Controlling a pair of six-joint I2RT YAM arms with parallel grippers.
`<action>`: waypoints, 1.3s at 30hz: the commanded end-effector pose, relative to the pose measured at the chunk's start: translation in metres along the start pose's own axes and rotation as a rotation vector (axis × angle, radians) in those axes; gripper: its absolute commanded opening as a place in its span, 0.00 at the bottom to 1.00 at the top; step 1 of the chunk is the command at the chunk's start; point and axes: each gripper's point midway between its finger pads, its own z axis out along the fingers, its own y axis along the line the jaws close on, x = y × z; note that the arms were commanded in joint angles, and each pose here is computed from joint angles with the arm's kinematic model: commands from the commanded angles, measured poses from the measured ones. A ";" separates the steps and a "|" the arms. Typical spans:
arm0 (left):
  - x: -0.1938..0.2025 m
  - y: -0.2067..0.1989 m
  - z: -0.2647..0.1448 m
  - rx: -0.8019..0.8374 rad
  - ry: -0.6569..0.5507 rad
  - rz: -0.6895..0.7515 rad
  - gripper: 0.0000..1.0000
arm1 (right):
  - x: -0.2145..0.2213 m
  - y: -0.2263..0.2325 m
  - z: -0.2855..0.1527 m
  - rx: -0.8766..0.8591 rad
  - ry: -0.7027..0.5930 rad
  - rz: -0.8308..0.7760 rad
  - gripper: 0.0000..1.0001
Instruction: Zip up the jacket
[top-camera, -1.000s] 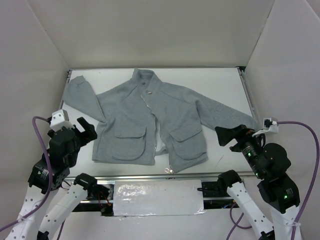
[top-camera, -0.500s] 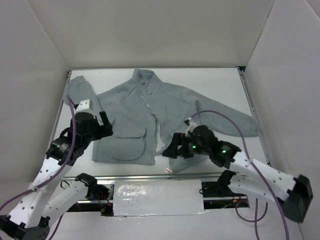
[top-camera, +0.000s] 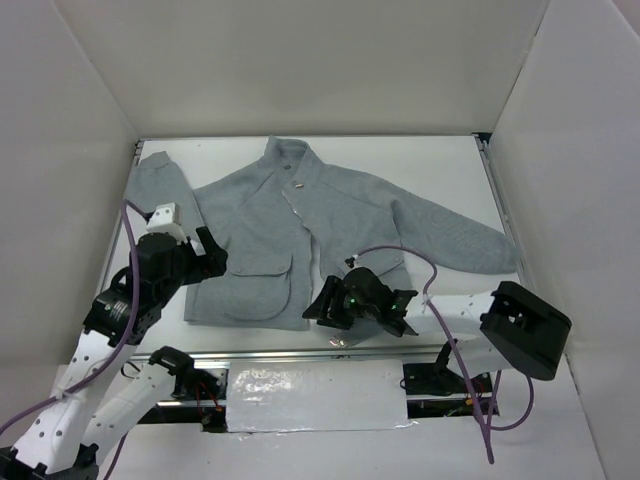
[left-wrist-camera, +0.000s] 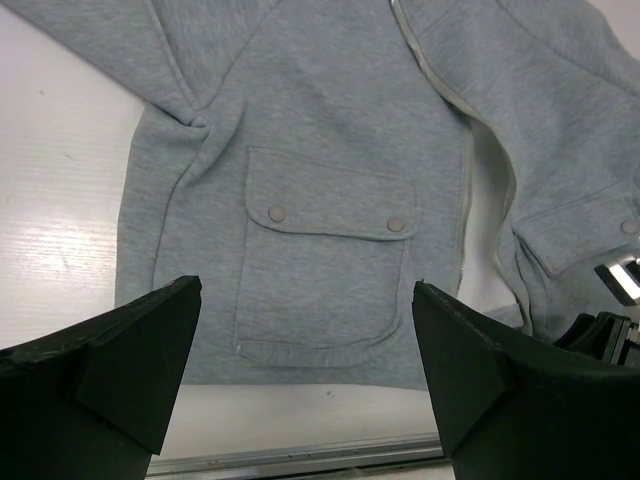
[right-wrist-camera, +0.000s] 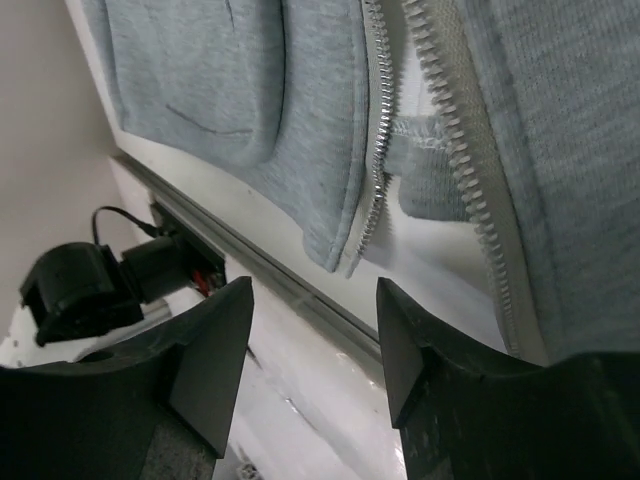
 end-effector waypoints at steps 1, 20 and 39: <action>-0.004 -0.013 0.004 0.056 0.005 0.029 0.99 | -0.011 0.025 0.008 -0.118 -0.068 0.105 0.59; -0.005 -0.018 0.001 0.092 -0.009 0.030 0.99 | -0.017 -0.011 0.035 0.068 -0.171 0.175 0.51; -0.005 -0.020 -0.001 0.107 -0.013 0.031 0.99 | -0.088 0.035 0.012 0.201 -0.273 -0.318 0.59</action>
